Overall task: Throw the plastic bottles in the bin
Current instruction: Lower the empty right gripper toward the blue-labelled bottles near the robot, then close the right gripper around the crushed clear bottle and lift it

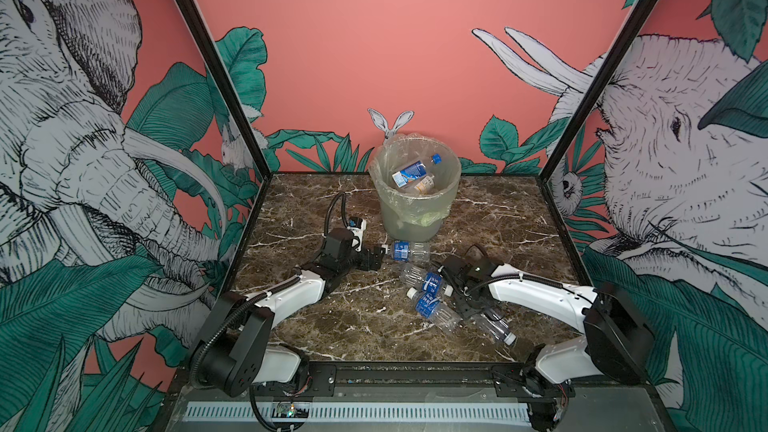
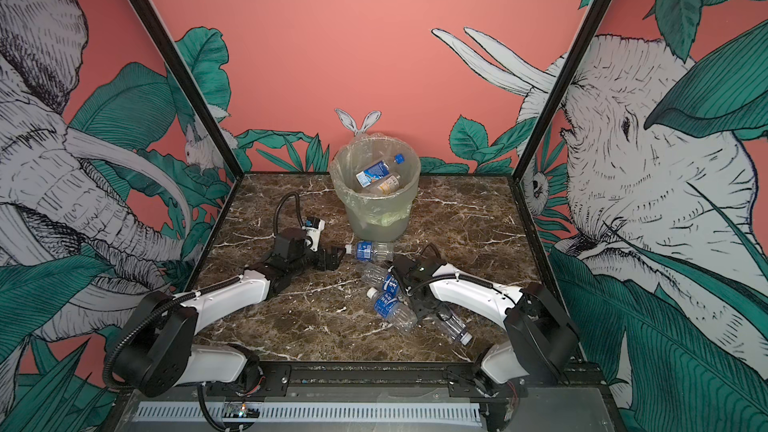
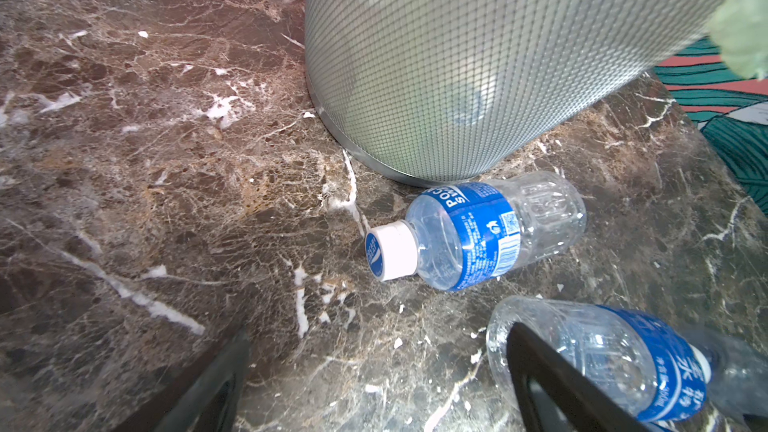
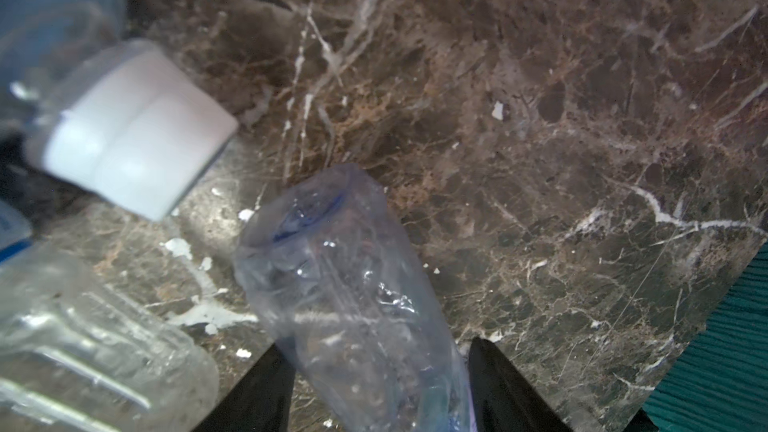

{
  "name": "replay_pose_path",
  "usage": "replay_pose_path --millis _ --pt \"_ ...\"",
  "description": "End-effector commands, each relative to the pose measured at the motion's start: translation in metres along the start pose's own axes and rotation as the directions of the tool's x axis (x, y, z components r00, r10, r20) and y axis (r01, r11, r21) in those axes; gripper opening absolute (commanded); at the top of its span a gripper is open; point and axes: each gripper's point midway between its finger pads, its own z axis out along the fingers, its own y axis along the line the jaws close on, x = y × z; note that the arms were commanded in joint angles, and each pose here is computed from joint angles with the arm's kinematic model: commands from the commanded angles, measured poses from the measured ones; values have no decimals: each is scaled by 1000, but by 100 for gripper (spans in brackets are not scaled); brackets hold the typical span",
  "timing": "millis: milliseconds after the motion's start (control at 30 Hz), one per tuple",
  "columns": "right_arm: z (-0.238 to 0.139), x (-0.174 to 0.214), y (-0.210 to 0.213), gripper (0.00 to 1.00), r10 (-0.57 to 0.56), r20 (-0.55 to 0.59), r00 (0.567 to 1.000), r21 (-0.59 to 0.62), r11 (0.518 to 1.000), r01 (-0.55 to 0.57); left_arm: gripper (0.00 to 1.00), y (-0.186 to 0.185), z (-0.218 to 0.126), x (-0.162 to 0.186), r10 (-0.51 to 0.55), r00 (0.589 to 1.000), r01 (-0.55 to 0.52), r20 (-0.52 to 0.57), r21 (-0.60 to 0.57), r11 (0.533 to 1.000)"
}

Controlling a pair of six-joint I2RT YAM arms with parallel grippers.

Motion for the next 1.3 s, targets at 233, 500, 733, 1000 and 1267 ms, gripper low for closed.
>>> replay_pose_path --millis 233,500,733,1000,1267 --pt "10 1 -19 76 89 -34 995 4 996 -89 97 1 -3 1 -25 1000 25 3 12 1000" --pt "15 15 -13 80 146 -70 987 -36 988 -149 97 -1 -2 2 -31 1000 31 -2 20 999" --pt "19 29 -14 81 188 -85 979 -43 980 -192 97 -1 -2 1 -37 999 37 3 25 999" --pt "27 33 -5 76 220 -82 972 -94 969 -227 97 -1 -2 2 -41 999 41 2 28 999" --pt "29 33 0 70 237 -57 970 -138 960 -243 97 -1 -2 2 -41 999 41 1 25 999"
